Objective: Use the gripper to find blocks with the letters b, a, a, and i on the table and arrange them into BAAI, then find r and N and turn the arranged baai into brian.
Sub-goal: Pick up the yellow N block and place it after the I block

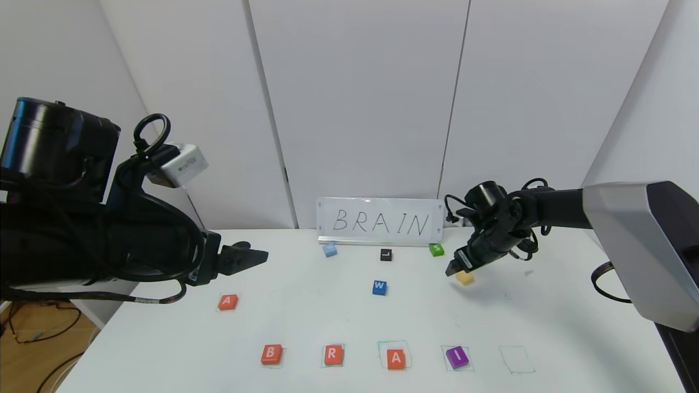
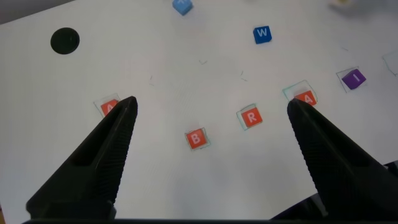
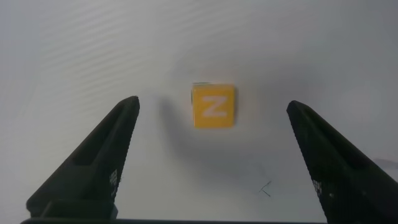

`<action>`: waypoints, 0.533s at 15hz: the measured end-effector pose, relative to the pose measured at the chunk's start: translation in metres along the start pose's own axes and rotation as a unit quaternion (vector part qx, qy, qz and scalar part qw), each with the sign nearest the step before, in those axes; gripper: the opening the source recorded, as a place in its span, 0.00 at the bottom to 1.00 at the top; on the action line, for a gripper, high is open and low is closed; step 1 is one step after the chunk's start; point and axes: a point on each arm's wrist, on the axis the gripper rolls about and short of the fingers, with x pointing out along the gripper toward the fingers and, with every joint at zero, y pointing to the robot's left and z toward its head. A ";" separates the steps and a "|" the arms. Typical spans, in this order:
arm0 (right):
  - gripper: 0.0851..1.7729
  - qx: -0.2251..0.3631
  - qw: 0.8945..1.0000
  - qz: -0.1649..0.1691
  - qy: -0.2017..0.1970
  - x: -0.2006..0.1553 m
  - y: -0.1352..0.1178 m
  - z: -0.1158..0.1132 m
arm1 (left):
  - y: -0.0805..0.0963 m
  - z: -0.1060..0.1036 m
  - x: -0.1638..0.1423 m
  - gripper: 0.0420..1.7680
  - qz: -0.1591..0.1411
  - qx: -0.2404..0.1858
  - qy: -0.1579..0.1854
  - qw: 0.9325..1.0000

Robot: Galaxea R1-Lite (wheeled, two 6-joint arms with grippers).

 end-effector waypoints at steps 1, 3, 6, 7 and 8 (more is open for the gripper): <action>0.96 0.002 1.000 -0.001 0.001 0.005 -0.001 -0.001 | 0.000 0.000 0.000 0.97 0.000 0.000 0.001 1.000; 0.96 0.005 1.000 -0.001 0.004 0.012 -0.002 -0.003 | 0.000 0.000 0.000 0.97 0.000 0.000 0.000 1.000; 0.96 0.007 1.000 0.000 0.010 0.017 -0.003 -0.005 | 0.000 -0.001 0.001 0.97 0.000 0.000 0.002 1.000; 0.96 0.008 1.000 0.001 0.013 0.018 -0.003 -0.006 | 0.000 -0.001 0.001 0.97 0.000 0.000 0.002 1.000; 0.96 0.008 1.000 0.001 0.015 0.020 -0.003 -0.006 | 0.000 -0.001 0.001 0.97 0.000 0.000 0.002 1.000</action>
